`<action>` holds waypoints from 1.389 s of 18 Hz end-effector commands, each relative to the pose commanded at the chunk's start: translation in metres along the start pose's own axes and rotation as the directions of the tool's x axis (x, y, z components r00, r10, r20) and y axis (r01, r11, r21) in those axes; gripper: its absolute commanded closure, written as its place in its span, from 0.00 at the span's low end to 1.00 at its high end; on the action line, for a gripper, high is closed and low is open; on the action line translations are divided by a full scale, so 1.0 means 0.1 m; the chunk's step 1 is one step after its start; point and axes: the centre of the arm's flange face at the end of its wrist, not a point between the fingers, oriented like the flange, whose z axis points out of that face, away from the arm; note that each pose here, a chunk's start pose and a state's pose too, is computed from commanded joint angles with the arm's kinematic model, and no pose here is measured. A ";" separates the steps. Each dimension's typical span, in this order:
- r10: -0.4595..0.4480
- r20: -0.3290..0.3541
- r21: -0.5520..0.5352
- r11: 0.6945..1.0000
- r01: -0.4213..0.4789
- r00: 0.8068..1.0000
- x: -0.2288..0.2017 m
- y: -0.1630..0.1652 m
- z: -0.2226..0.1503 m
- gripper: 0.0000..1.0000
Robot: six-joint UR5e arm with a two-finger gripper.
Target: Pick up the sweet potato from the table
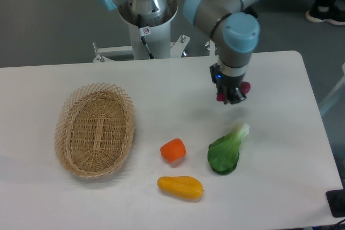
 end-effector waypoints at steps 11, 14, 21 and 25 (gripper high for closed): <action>-0.081 0.054 0.010 0.997 0.080 0.995 -1.16 -0.02 -0.14 0.85; -0.087 0.075 0.006 0.996 0.087 0.993 -1.37 0.03 -0.11 0.85; -0.099 0.090 0.004 0.995 0.099 0.991 -1.52 0.12 -0.11 0.85; -0.099 0.090 0.000 0.995 0.099 0.991 -1.51 0.10 -0.10 0.85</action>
